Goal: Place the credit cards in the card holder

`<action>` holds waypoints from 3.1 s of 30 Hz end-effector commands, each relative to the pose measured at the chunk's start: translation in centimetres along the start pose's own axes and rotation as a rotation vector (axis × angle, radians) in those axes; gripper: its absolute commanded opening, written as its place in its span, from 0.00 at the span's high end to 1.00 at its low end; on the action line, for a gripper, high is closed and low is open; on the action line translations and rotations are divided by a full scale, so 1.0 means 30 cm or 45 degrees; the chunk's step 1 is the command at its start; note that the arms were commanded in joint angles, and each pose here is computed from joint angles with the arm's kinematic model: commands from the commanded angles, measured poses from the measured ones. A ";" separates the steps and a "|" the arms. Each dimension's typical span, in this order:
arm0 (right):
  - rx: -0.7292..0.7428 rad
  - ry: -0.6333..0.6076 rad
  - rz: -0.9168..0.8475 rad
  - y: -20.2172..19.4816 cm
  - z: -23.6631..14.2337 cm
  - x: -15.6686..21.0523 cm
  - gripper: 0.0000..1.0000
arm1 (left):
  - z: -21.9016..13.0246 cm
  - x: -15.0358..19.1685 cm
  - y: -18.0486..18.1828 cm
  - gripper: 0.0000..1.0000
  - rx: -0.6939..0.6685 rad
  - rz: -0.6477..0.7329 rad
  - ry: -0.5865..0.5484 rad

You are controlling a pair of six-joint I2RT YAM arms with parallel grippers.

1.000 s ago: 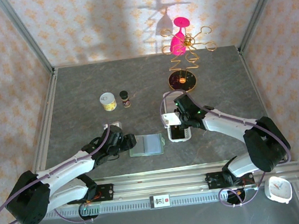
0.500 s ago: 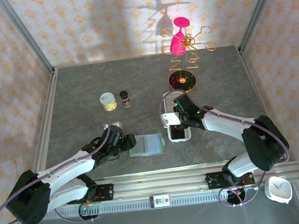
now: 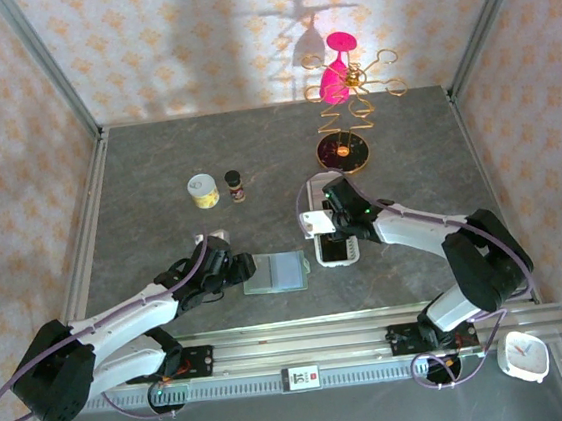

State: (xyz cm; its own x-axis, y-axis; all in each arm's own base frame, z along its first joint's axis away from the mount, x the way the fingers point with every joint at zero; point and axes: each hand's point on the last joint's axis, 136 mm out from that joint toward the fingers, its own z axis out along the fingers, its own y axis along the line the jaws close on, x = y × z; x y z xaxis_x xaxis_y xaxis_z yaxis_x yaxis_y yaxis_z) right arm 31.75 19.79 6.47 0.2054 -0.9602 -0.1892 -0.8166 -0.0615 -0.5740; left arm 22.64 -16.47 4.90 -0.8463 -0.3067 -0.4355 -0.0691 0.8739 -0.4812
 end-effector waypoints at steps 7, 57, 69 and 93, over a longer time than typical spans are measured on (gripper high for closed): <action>0.044 -0.016 0.012 -0.021 -0.063 0.003 0.62 | 0.005 0.021 0.009 0.45 -0.003 0.019 0.016; -0.038 -0.584 1.030 -0.148 -0.524 -0.293 1.00 | -0.104 -0.051 -0.100 0.65 0.108 0.087 -0.030; -0.540 -0.765 2.286 -0.105 -0.499 -0.403 1.00 | -0.033 0.003 -0.134 0.81 0.111 0.113 0.035; -0.569 -0.376 2.485 0.202 -0.104 -0.524 1.00 | 0.054 0.120 0.051 0.87 -0.087 0.114 0.116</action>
State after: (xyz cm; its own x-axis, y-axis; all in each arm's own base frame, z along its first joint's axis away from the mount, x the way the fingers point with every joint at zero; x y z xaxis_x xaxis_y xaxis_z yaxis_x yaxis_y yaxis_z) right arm 20.40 32.65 7.01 -0.9418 0.1896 -0.2777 -0.0522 0.7335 0.6777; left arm 20.46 -17.42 2.00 -0.9009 -0.1797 -0.3950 -0.0029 0.9127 -0.4085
